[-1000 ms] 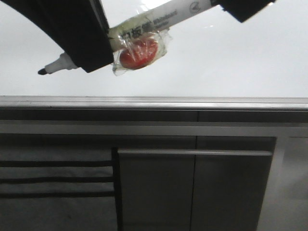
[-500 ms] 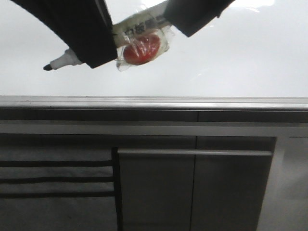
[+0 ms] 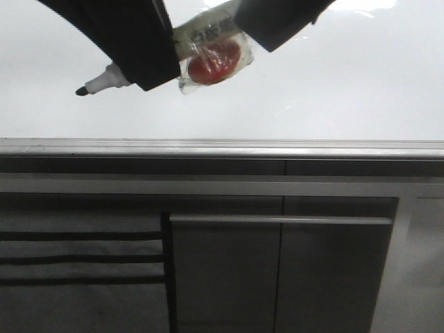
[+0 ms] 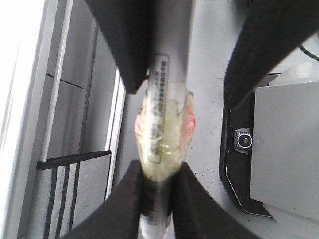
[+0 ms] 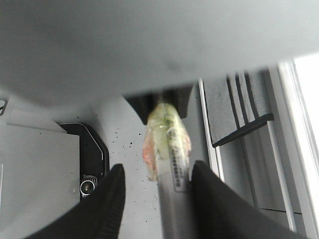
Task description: Write number 0 on whiteboard
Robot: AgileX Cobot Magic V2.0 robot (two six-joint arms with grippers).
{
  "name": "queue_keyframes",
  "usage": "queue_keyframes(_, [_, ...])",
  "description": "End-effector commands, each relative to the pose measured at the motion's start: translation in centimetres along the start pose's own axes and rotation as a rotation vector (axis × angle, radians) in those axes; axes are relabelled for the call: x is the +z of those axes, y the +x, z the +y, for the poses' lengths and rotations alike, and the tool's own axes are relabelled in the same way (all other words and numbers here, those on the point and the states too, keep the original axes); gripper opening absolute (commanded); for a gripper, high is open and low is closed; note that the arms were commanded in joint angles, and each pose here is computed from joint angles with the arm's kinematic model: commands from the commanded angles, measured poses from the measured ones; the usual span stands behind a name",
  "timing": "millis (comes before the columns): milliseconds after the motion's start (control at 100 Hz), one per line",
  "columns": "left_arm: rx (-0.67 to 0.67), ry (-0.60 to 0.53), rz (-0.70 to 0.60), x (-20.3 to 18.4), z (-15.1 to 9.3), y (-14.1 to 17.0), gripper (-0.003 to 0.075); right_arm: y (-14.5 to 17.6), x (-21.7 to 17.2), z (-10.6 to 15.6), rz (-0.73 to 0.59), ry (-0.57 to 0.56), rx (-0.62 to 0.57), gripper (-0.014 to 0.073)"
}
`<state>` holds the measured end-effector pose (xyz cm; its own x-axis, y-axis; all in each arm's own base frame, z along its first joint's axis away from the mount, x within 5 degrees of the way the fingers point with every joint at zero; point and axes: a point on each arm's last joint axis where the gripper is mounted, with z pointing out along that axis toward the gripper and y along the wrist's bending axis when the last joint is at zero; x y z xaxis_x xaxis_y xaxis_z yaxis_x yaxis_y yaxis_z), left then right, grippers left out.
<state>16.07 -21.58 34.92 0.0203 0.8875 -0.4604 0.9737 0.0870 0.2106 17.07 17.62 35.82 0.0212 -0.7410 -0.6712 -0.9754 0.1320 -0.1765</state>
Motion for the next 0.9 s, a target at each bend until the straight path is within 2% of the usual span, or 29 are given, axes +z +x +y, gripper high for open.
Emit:
queue_keyframes(0, [0.005,-0.043,-0.089,-1.58,0.03,-1.00,-0.0020,-1.19,-1.12,-0.20,-0.075,0.045,-0.011,0.0244])
queue_keyframes(170, [0.005,-0.043,-0.089,-1.58,0.03,-1.00,-0.0020,-1.16,-1.12,-0.19,-0.073,0.043,-0.012,0.0095])
queue_keyframes(260, [0.005,-0.043,-0.089,-1.58,0.03,-1.00,-0.0020,-1.16,-1.12,-0.19,-0.073,0.044,-0.012,0.0045])
queue_keyframes(660, [0.003,-0.047,-0.092,-1.58,0.10,-1.01,-0.0013,-1.16,-1.12,-0.21,-0.073,0.046,-0.013,0.0026])
queue_keyframes(730, [0.003,-0.050,-0.096,-1.59,0.12,-1.04,0.0028,-1.14,-1.14,-0.27,-0.073,0.049,-0.011,0.0026])
queue_keyframes(890, [0.003,-0.053,-0.101,-1.59,0.16,-1.08,0.0213,-1.14,-1.14,-0.32,-0.073,0.054,-0.014,0.0026])
